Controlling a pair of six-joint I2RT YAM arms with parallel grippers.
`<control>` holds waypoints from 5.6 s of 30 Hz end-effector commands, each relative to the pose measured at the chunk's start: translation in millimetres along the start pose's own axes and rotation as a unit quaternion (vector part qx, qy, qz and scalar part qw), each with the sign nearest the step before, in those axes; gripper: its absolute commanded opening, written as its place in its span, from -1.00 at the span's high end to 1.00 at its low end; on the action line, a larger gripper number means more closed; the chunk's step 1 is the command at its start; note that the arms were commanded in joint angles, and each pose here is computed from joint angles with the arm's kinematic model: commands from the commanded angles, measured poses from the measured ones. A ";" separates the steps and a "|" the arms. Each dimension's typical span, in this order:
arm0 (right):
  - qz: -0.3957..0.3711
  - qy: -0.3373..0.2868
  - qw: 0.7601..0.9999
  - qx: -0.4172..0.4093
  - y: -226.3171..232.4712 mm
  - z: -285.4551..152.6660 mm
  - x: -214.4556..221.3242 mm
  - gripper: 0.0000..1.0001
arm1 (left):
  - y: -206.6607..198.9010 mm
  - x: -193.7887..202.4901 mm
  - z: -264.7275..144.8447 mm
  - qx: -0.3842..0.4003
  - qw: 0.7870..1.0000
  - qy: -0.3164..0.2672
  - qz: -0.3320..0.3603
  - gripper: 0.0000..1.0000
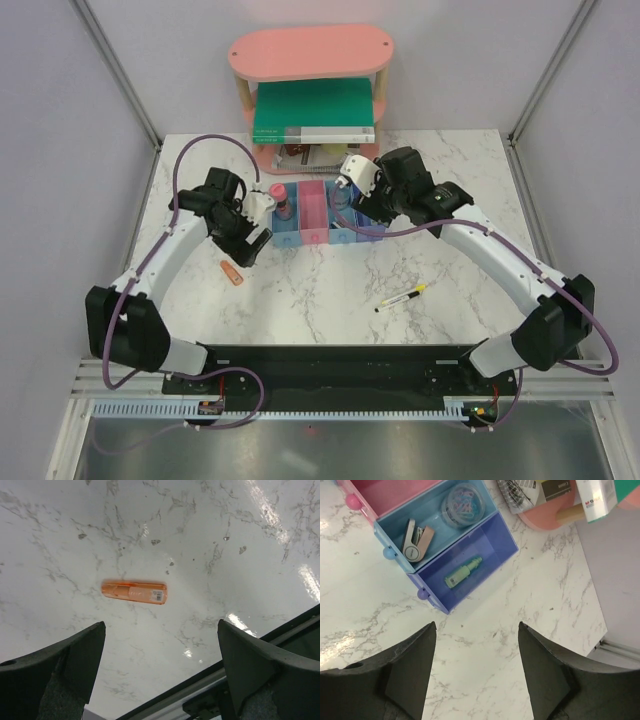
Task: Sort the stationery into containers
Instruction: Pick up the stationery from the center of the board, then place the stationery in the storage box.
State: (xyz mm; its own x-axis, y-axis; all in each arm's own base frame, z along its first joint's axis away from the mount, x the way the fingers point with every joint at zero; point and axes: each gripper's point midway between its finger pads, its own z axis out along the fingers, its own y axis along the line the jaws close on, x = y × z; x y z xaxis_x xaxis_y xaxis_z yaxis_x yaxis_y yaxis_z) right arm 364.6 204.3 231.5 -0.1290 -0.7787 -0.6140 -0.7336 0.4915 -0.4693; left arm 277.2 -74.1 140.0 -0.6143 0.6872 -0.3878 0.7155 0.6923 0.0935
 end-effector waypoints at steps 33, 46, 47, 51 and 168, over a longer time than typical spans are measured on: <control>-0.019 0.003 0.999 0.028 -2.6 -30.4 13.5 -0.53 | 20.0 65.0 89.7 0.007 0.927 0.189 -0.324 -0.99; -0.015 -0.004 1.000 0.026 -2.7 -29.7 9.1 -0.53 | 7.4 76.2 108.3 0.033 0.922 0.218 -0.320 -0.99; -0.014 -0.005 1.000 0.026 -2.8 -29.3 8.4 -0.53 | 6.5 75.1 109.9 0.033 0.923 0.217 -0.316 -0.99; -0.010 -0.009 1.000 0.025 -4.3 -30.1 4.1 -0.53 | 4.3 77.0 115.5 0.032 0.925 0.222 -0.307 -0.99; 0.299 0.032 0.945 0.132 -51.5 -48.4 163.9 -0.54 | -130.1 -310.3 159.1 0.185 0.966 -0.172 -0.062 -0.38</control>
State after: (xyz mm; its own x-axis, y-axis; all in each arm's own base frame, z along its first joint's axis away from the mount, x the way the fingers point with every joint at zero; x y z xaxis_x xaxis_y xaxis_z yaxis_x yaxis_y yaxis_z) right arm 346.3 27.3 174.2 -0.5530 -0.3637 -0.7496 -0.3217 0.9231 -0.2106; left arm 415.0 -412.5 81.3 -0.6256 0.4727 -0.6206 0.7532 0.5732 -0.3227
